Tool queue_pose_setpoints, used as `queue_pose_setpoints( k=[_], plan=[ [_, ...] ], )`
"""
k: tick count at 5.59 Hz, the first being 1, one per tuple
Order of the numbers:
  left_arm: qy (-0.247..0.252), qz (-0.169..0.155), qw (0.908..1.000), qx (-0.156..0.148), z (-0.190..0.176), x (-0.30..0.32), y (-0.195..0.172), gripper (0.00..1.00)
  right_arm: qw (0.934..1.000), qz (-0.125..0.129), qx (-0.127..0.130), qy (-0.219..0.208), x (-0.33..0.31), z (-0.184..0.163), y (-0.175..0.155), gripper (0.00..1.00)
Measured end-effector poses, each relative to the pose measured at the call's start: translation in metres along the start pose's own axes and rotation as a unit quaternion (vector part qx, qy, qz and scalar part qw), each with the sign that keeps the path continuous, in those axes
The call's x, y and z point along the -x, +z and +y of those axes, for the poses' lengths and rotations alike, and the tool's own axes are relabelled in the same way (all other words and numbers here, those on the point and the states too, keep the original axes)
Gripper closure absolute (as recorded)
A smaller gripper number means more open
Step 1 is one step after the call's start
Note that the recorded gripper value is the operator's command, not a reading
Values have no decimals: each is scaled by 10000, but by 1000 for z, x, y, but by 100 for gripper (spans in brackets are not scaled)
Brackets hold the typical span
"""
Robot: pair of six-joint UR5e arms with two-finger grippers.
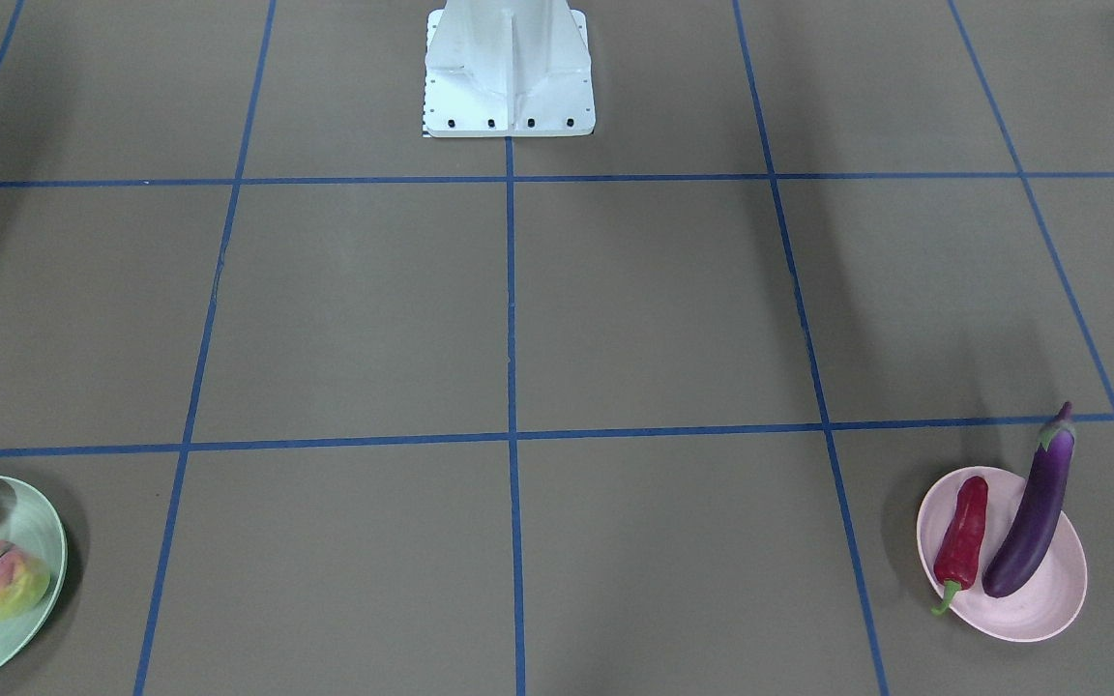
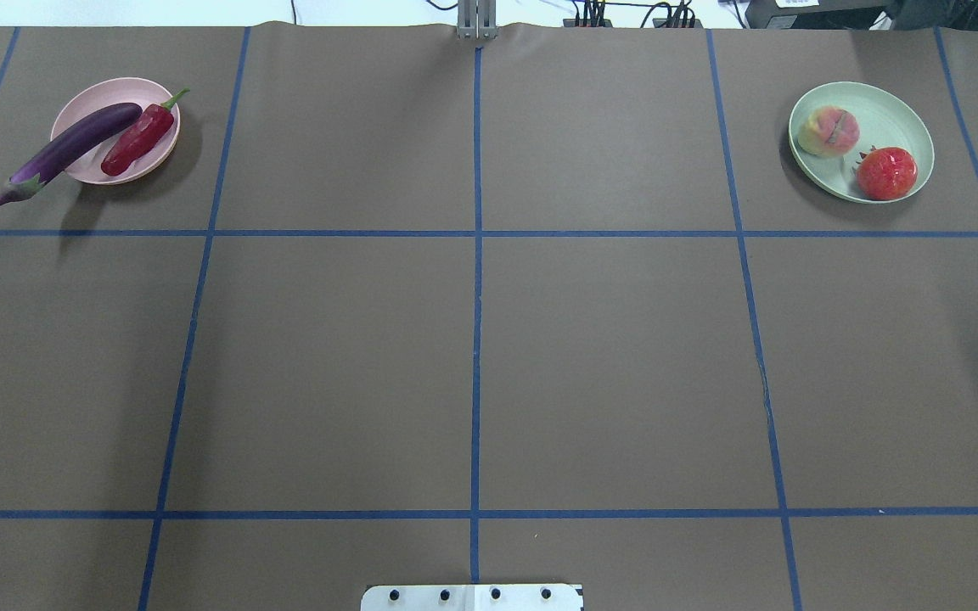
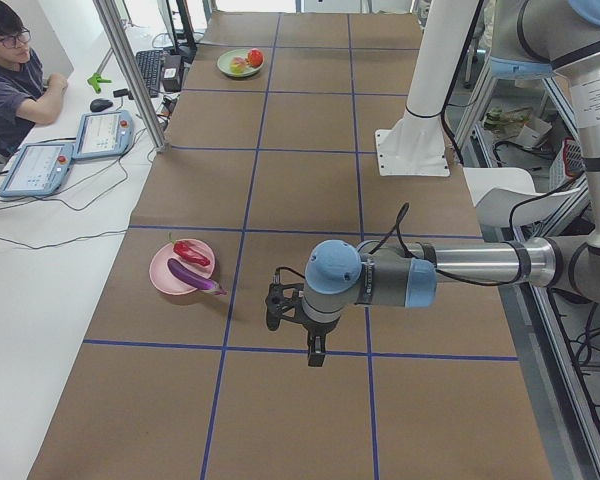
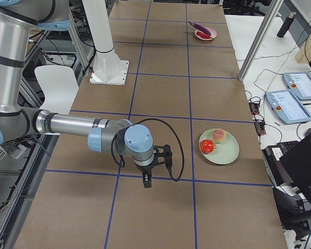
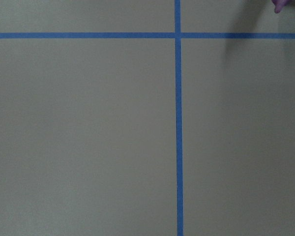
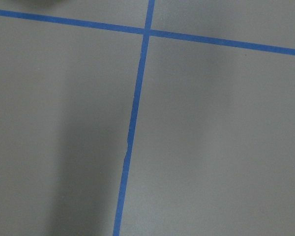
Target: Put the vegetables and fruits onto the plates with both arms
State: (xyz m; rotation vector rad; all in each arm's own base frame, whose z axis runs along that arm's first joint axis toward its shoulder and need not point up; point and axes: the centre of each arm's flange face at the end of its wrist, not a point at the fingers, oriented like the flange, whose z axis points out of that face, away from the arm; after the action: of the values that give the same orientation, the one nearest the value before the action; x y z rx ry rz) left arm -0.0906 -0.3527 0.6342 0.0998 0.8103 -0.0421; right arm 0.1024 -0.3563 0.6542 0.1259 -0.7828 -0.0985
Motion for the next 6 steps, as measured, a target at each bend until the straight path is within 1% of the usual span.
queue_pose_setpoints(
  k=[2,4,6],
  plan=[
    [83,-17,9999,-108,-20,-10,-8,0,10000,9,-1,13,0,1,0,0],
    [195,5,9996,-184,-27,-16,-12,0,10000,21,21,43,-2,4,1,0],
    [251,39,9995,-205,-28,-17,-13,0,9997,76,-103,203,11,-5,-12,0]
  ],
)
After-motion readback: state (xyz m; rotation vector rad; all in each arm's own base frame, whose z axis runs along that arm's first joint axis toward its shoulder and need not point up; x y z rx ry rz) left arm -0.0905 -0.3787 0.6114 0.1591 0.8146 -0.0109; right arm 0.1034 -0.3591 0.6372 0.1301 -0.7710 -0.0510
